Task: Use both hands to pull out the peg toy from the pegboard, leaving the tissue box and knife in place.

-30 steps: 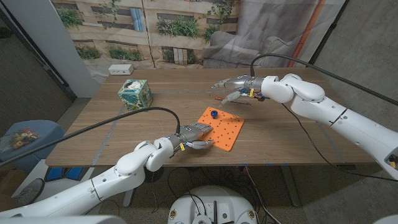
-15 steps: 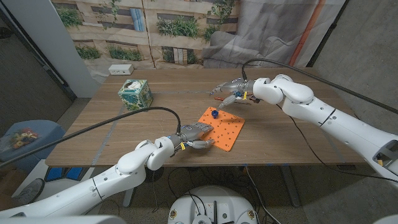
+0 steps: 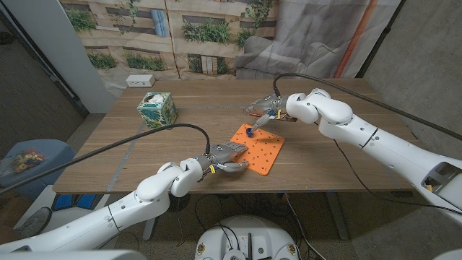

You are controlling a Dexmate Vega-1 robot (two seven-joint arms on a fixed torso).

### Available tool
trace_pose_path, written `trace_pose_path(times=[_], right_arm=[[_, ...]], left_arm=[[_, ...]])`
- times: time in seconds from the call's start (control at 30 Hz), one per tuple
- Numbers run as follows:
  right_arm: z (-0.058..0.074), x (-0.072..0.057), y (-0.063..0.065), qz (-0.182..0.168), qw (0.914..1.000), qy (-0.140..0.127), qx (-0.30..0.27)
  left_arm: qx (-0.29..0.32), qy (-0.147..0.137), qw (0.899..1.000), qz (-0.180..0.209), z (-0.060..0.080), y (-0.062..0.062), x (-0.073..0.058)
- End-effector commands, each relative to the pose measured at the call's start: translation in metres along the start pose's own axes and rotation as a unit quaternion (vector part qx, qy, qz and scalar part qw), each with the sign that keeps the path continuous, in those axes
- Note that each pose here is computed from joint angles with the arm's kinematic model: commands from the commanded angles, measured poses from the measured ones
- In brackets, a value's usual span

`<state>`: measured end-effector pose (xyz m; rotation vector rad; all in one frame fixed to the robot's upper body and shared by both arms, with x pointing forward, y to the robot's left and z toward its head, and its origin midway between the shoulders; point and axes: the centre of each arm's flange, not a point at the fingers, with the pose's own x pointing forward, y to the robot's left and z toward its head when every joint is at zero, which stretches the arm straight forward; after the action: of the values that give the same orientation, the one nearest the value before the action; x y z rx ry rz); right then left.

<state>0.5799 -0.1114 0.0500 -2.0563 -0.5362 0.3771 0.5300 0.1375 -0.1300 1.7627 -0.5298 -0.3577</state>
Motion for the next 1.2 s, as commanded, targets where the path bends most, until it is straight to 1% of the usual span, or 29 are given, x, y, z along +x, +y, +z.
trace_pose_path(times=[0.03, 0.33, 0.7, 0.9, 1.2], right_arm=[[0.007, 0.007, 0.01, 0.022, 0.9997, 0.011, -0.009], [0.011, 0.011, 0.016, 0.034, 0.9989, 0.023, -0.022], [0.018, 0.017, 0.02, 0.035, 0.9986, 0.024, -0.033], [0.019, 0.021, 0.022, 0.033, 0.9988, 0.022, -0.03], [0.017, 0.025, 0.021, 0.026, 0.9989, 0.028, -0.027]], left_arm=[[-0.001, -0.001, 1.0, -0.004, -0.001, -0.001, 0.001], [-0.001, -0.001, 1.0, -0.005, -0.003, 0.0, 0.002], [-0.005, -0.003, 1.0, -0.01, -0.002, -0.001, 0.003], [-0.006, -0.004, 1.0, -0.011, -0.002, -0.002, 0.003], [-0.009, -0.009, 1.0, -0.016, -0.002, -0.002, 0.004]])
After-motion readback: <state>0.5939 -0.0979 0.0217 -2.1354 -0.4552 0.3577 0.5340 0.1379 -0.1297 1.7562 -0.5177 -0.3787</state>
